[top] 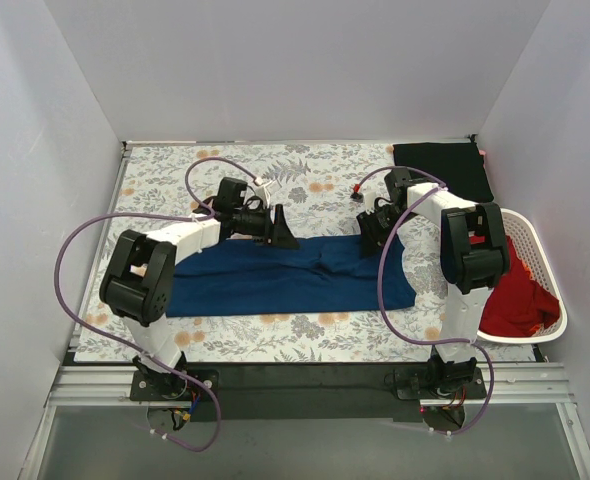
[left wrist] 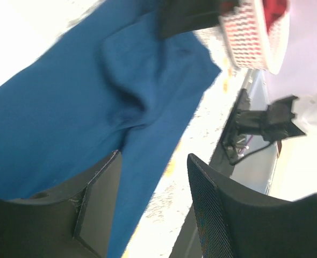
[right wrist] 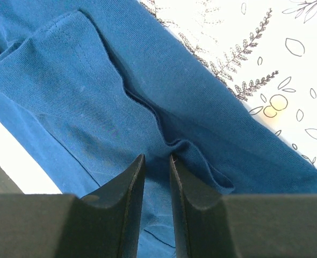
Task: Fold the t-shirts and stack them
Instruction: Fold the tshirt
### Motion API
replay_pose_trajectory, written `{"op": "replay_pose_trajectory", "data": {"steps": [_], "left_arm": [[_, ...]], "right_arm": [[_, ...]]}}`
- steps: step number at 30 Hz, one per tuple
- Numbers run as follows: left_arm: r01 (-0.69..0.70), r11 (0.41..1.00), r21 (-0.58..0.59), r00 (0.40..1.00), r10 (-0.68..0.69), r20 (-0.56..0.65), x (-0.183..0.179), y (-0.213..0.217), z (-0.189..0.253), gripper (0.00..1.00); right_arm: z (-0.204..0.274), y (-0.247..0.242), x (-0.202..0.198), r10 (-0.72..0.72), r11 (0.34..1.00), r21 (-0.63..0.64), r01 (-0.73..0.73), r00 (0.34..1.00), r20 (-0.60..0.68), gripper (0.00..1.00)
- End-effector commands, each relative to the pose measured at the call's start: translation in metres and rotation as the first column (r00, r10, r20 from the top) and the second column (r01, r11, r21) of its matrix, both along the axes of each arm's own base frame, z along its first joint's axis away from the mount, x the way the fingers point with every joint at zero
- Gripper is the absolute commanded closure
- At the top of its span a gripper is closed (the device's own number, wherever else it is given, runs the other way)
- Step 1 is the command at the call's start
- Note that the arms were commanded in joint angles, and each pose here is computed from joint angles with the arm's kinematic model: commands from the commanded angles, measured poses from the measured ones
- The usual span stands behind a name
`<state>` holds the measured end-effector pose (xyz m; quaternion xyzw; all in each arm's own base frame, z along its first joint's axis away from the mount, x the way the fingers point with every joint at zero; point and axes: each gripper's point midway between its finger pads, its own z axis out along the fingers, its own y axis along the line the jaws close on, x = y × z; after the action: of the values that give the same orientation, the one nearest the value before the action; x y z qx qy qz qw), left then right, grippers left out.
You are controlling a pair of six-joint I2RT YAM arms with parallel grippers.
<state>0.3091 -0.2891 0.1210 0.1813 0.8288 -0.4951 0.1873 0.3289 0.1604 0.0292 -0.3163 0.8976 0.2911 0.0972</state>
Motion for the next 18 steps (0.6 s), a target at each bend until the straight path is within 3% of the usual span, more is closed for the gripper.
{"op": "replay_pose_trajectory", "data": {"steps": [1, 7, 14, 16, 18], "left_arm": [[-0.010, 0.999, 0.045, 0.996, 0.014, -0.091, -0.006, 0.011, -0.030, 0.50], [-0.029, 0.996, 0.079, 0.973, 0.046, -0.225, -0.025, 0.029, -0.066, 0.52], [-0.056, 0.992, 0.116, 0.949, 0.089, -0.302, -0.045, 0.043, -0.082, 0.52], [-0.044, 0.993, 0.113, 0.952, 0.076, -0.298, -0.046, 0.045, -0.076, 0.52], [-0.023, 0.995, 0.095, 0.975, 0.043, -0.218, -0.039, 0.044, -0.056, 0.52]], "right_arm": [[0.011, 0.001, 0.003, 0.015, 1.000, 0.009, -0.016, 0.999, 0.046, 0.69], [0.001, -0.002, 0.006, 0.021, 1.000, -0.016, -0.020, 0.999, 0.037, 0.69], [-0.023, -0.007, 0.017, 0.045, 0.995, -0.088, -0.042, 0.999, 0.031, 0.70], [-0.026, -0.010, 0.027, 0.045, 0.993, -0.112, -0.038, 0.998, 0.052, 0.72], [-0.024, -0.009, 0.048, 0.042, 0.991, -0.128, -0.029, 0.995, 0.095, 0.71]]}}
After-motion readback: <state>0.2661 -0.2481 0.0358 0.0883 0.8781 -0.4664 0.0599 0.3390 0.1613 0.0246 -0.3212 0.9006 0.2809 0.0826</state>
